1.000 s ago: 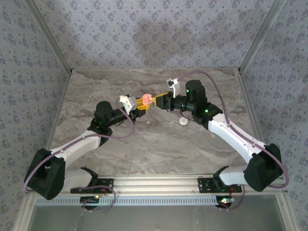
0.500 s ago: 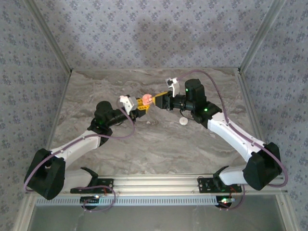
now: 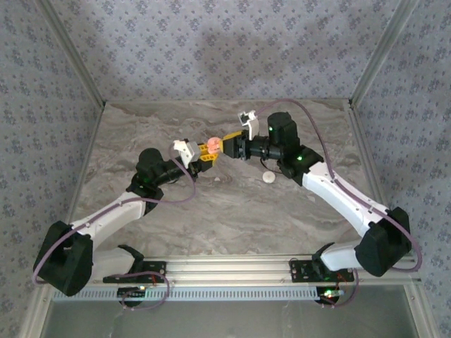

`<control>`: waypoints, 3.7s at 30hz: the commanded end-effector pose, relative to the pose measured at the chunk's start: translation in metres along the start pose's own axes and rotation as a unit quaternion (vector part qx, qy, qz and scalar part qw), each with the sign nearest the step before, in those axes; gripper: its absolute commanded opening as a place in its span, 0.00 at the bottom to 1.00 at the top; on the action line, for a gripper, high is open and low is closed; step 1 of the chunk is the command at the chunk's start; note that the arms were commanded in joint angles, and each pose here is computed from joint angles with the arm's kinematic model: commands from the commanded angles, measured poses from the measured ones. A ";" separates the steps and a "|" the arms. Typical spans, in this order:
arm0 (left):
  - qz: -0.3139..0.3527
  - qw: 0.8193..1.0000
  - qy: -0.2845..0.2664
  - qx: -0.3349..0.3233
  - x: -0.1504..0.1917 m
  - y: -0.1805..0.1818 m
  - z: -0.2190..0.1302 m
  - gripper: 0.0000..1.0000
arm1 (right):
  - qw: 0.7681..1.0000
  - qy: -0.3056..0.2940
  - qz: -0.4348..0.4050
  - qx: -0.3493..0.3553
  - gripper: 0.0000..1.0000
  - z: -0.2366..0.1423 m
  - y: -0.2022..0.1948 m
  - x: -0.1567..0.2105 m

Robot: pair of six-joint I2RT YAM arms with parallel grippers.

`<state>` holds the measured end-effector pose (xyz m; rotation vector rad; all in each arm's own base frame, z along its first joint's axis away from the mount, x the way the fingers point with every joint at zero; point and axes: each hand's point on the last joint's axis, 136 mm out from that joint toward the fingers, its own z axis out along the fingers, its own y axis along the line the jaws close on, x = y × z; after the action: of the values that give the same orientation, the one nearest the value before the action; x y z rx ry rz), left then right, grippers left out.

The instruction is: Insert the wireless bluetooth earbuds into the charging case

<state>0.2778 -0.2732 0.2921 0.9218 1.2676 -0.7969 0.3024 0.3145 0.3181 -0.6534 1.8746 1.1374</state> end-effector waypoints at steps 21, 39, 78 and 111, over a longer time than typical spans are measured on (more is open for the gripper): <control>-0.060 0.994 0.037 -0.087 0.009 0.050 -0.029 0.11 | 0.999 -0.010 -0.020 0.044 0.40 -0.009 0.008 -0.022; -0.218 0.906 0.144 -0.332 0.067 0.147 -0.135 0.08 | 0.977 0.147 0.048 0.145 0.40 0.079 -0.019 0.046; -0.308 0.821 0.189 -0.441 0.113 0.183 -0.221 0.09 | 0.945 0.319 0.058 0.050 0.41 0.271 -0.010 0.192; -0.312 0.825 0.166 -0.440 0.108 0.186 -0.218 0.09 | 0.922 0.363 -0.119 0.067 0.41 0.294 -0.022 0.264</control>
<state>0.3598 0.0020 0.1793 -0.1573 2.0867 -0.4142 0.3063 0.5660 0.0357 -1.2418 2.3293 0.6785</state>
